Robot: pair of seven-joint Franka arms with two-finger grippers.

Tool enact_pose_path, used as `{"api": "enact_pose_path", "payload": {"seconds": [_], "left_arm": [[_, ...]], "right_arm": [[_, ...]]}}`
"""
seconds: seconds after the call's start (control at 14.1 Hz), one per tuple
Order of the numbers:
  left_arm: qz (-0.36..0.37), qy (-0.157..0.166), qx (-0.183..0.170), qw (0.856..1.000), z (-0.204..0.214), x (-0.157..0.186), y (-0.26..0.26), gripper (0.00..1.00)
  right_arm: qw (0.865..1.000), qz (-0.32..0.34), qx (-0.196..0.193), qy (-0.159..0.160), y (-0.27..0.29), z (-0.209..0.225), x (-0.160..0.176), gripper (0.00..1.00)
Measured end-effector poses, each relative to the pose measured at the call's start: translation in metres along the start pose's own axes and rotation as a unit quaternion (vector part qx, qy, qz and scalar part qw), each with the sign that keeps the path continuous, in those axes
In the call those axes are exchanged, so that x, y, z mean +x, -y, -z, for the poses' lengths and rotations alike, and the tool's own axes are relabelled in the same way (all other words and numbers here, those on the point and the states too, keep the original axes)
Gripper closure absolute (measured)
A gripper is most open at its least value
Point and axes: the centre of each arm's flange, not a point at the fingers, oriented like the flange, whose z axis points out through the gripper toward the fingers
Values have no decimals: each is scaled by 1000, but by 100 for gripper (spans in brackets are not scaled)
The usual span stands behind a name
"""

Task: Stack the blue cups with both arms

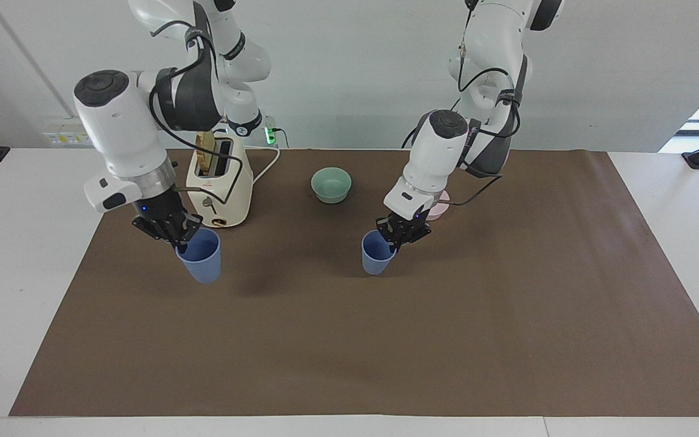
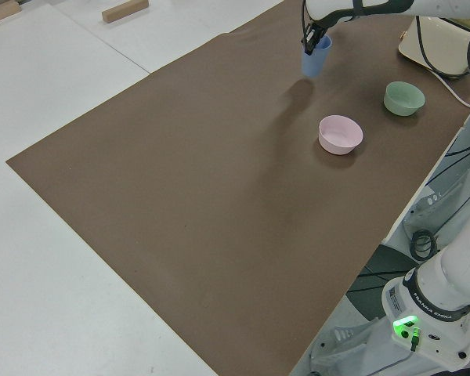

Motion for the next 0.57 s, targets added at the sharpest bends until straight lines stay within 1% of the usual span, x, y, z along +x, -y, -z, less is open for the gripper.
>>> {"api": "enact_pose_path", "payload": {"seconds": [0.14, 0.21, 0.57], "left_arm": [[-5, 1, 2, 1000, -3, -1, 3, 96], [-6, 0, 1, 1000, -4, -1, 3, 96], [-9, 8, 6, 1000, -17, -9, 8, 96]], "right_arm": [[1000, 2, -2, 1, 1, 24, -11, 95], [1000, 4, -1, 0, 4, 28, -13, 95], [1000, 30, 3, 4, 36, 25, -19, 95]]}}
